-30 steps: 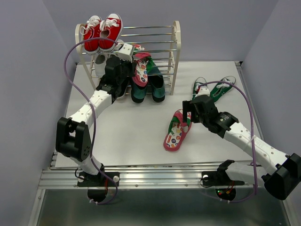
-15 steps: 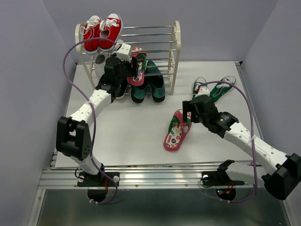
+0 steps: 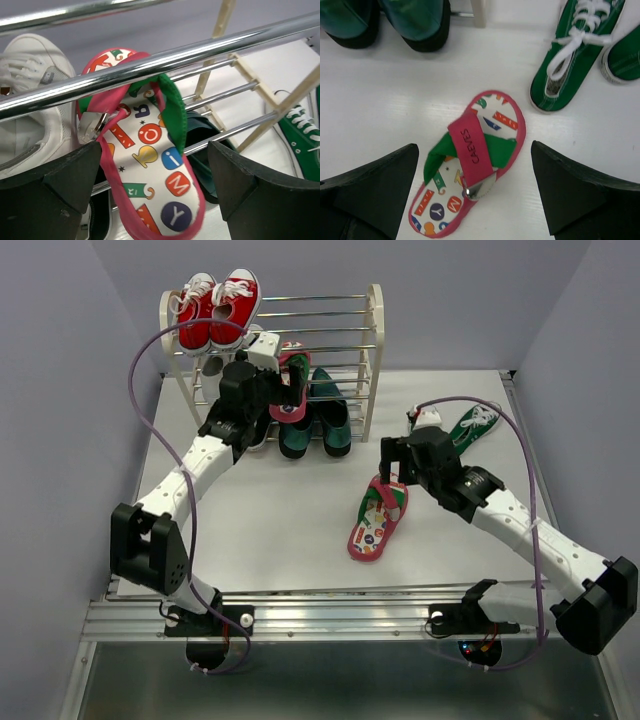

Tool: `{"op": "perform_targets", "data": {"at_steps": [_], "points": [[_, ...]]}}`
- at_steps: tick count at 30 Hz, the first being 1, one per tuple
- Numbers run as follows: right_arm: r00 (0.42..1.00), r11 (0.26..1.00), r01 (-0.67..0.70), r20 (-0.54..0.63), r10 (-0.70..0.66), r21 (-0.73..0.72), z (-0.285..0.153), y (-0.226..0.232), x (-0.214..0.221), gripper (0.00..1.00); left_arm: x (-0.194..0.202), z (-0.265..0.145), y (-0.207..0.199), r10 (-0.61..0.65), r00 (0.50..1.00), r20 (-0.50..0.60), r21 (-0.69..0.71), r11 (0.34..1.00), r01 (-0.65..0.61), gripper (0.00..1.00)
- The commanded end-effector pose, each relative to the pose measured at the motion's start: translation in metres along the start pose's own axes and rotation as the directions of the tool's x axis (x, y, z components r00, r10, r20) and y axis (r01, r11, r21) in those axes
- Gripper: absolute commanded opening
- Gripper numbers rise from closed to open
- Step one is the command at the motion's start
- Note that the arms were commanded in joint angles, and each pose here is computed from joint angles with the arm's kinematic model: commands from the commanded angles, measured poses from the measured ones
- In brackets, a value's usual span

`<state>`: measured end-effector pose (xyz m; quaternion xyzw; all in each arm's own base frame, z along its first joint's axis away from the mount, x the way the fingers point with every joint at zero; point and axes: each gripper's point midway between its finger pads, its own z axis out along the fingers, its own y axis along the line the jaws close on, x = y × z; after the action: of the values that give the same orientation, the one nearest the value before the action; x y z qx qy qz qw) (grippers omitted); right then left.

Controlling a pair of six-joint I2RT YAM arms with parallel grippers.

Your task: Place and organize the shoes onto the shoe shelf

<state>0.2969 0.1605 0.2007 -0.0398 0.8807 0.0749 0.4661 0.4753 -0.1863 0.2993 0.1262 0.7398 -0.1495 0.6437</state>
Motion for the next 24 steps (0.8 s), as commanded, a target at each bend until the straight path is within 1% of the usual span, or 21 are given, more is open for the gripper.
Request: {"op": "perform_targets", "data": {"at_steps": [1, 2, 4, 5, 7, 8, 9, 10, 11, 12, 14, 15, 17, 19, 22, 23, 24], "points": [[0.98, 0.998, -0.03, 0.197, 0.039, -0.048, -0.002, 0.019, -0.074, 1.0, -0.054, -0.035, -0.023, 0.0, 0.993, 0.12, 0.03, 1.0, -0.004, 0.99], [0.975, 0.998, -0.03, 0.217, 0.039, -0.046, -0.002, 0.021, -0.083, 1.0, -0.053, -0.043, -0.026, -0.03, 0.993, 0.115, 0.026, 0.999, 0.028, 0.99], [0.961, 0.999, -0.015, 0.275, 0.027, -0.046, 0.002, 0.028, -0.109, 1.0, -0.051, -0.053, -0.036, -0.061, 0.992, 0.107, 0.041, 0.998, 0.057, 0.99], [0.955, 0.999, -0.009, 0.295, 0.021, -0.04, 0.003, 0.03, -0.118, 1.0, -0.055, -0.064, -0.037, -0.073, 0.991, 0.111, 0.041, 0.997, 0.069, 0.99], [0.937, 1.0, 0.008, 0.349, -0.002, -0.014, 0.009, 0.031, -0.146, 1.0, -0.038, -0.073, -0.042, -0.12, 0.99, 0.079, 0.048, 0.992, 0.116, 0.99], [0.932, 1.0, 0.02, 0.363, -0.014, -0.015, 0.011, 0.034, -0.154, 1.0, -0.041, -0.085, -0.043, -0.137, 0.986, 0.091, 0.054, 0.99, 0.133, 0.99], [0.926, 1.0, 0.026, 0.377, -0.021, -0.009, 0.014, 0.033, -0.163, 1.0, -0.033, -0.089, -0.044, -0.158, 0.984, 0.077, 0.053, 0.987, 0.154, 0.99], [0.919, 0.999, 0.045, 0.392, -0.037, -0.011, 0.018, 0.033, -0.172, 1.0, -0.012, -0.092, -0.043, -0.173, 0.984, 0.038, 0.044, 0.984, 0.172, 0.99], [0.915, 0.998, 0.055, 0.402, -0.042, -0.02, 0.023, 0.04, -0.182, 1.0, -0.011, -0.1, -0.045, -0.217, 0.975, 0.044, 0.046, 0.976, 0.215, 0.99], [0.912, 0.998, 0.059, 0.408, -0.049, -0.013, 0.028, 0.037, -0.188, 1.0, 0.009, -0.102, -0.045, -0.23, 0.973, 0.007, 0.04, 0.973, 0.229, 0.99], [0.904, 0.995, 0.093, 0.421, -0.077, -0.019, 0.043, 0.043, -0.201, 0.99, 0.022, -0.107, -0.051, -0.242, 0.97, -0.019, 0.062, 0.968, 0.243, 0.99], [0.902, 0.995, 0.097, 0.423, -0.084, -0.01, 0.049, 0.04, -0.206, 0.99, 0.034, -0.108, -0.052, -0.246, 0.968, -0.044, 0.056, 0.967, 0.248, 0.99], [0.897, 0.994, 0.106, 0.431, -0.097, 0.004, 0.06, 0.039, -0.215, 0.98, 0.043, -0.109, -0.054, -0.251, 0.966, -0.065, 0.057, 0.965, 0.255, 0.99], [0.898, 0.994, 0.11, 0.429, -0.1, 0.002, 0.076, 0.04, -0.223, 0.95, 0.053, -0.109, -0.057, -0.257, 0.963, -0.083, 0.058, 0.963, 0.262, 0.99], [0.891, 0.993, 0.119, 0.442, -0.101, -0.015, 0.093, 0.042, -0.235, 0.89, 0.057, -0.106, -0.059, -0.26, 0.962, -0.087, 0.058, 0.962, 0.266, 0.99], [0.89, 0.993, 0.119, 0.446, -0.098, -0.02, 0.097, 0.044, -0.237, 0.84, 0.058, -0.105, -0.058, -0.262, 0.961, -0.087, 0.053, 0.962, 0.267, 0.99], [0.88, 0.988, 0.151, 0.458, -0.128, -0.014, 0.097, 0.046, -0.241, 0.81, 0.055, -0.103, -0.058, -0.267, 0.961, -0.075, 0.054, 0.961, 0.272, 0.98]]}}
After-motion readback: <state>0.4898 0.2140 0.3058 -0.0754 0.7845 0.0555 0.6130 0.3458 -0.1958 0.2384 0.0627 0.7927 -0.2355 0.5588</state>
